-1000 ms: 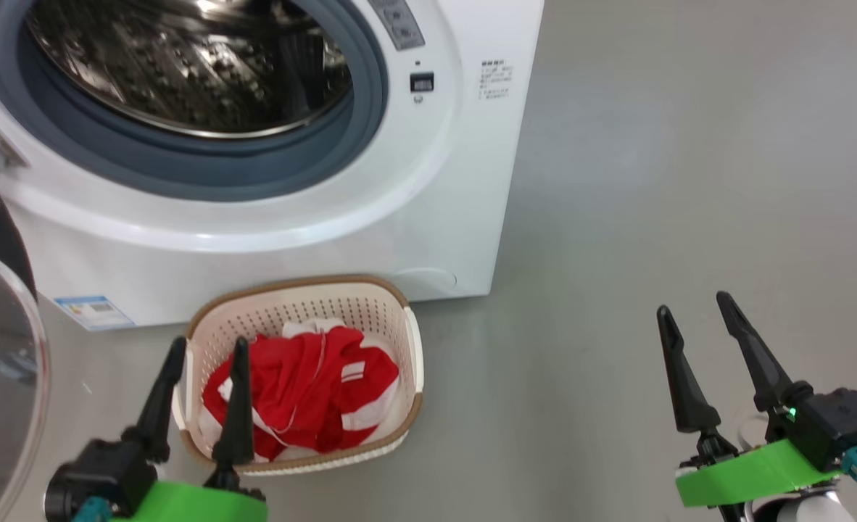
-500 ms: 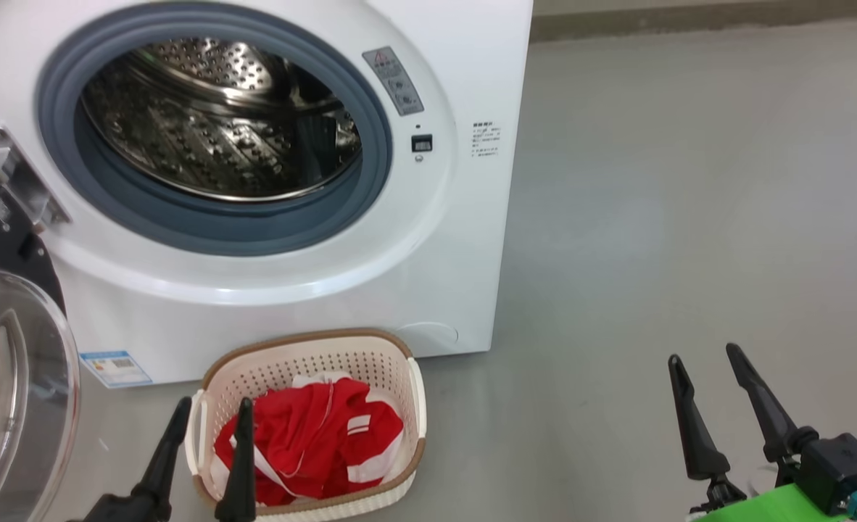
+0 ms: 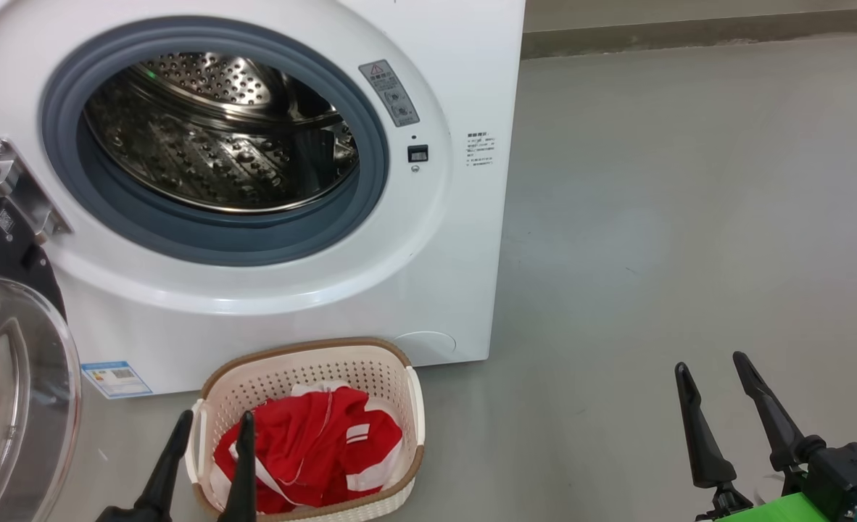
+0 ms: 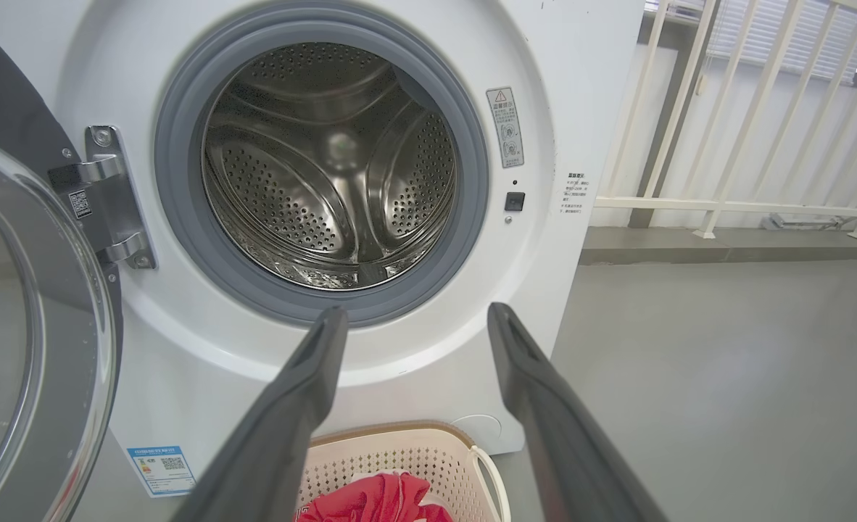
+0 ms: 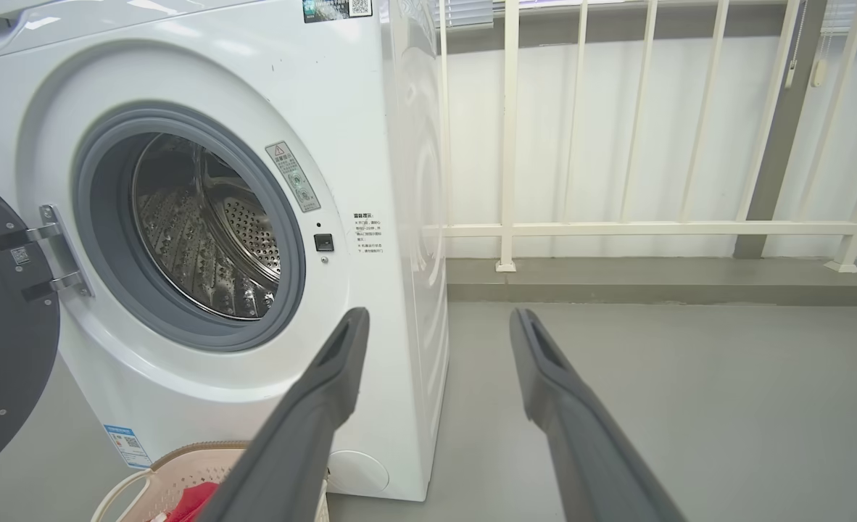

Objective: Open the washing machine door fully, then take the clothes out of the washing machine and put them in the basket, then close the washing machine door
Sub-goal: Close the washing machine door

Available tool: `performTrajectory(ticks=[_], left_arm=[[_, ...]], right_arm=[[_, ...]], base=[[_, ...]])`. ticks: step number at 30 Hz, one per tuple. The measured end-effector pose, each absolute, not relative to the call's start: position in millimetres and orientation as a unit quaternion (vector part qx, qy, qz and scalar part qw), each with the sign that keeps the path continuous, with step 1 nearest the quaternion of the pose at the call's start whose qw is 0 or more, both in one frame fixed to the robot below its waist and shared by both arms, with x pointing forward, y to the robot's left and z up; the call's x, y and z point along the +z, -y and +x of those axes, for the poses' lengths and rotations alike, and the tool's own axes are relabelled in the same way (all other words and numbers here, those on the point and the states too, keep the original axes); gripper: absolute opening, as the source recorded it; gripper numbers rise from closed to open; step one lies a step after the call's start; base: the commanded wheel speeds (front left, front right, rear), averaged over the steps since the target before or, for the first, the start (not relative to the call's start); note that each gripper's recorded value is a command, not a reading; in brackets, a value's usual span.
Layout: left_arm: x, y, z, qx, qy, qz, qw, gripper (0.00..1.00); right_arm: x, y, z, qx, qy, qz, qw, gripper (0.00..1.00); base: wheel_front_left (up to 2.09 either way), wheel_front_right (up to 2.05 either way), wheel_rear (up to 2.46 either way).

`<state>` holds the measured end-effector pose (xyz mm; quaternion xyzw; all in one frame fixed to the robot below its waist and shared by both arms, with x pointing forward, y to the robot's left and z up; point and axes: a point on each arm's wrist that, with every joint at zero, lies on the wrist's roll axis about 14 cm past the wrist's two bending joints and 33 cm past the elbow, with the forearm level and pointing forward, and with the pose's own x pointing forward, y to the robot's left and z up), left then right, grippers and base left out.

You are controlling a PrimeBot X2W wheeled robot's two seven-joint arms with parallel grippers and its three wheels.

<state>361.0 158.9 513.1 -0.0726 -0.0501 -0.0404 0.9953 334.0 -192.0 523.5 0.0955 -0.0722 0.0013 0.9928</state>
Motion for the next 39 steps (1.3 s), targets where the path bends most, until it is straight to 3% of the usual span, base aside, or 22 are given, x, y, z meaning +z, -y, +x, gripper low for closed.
performTrajectory(ticks=[9,24,39], left_arm=[[513,-162,361,-0.036,0.05,-0.069,0.996,1.0],[509,-162,362,-0.038,0.044,-0.048,0.997,1.0],[505,-165,363,-0.025,0.038,-0.038,0.998,1.0]], right_arm=[[523,191,335,0.003,0.071,0.096,0.993,1.0],[517,190,340,0.003,0.061,0.096,0.994,1.0],[513,186,345,0.01,0.054,0.097,0.994,1.0]], base=[[-0.49,0.49,0.0],[-1.55,1.25,0.3],[-0.15,0.15,0.0]])
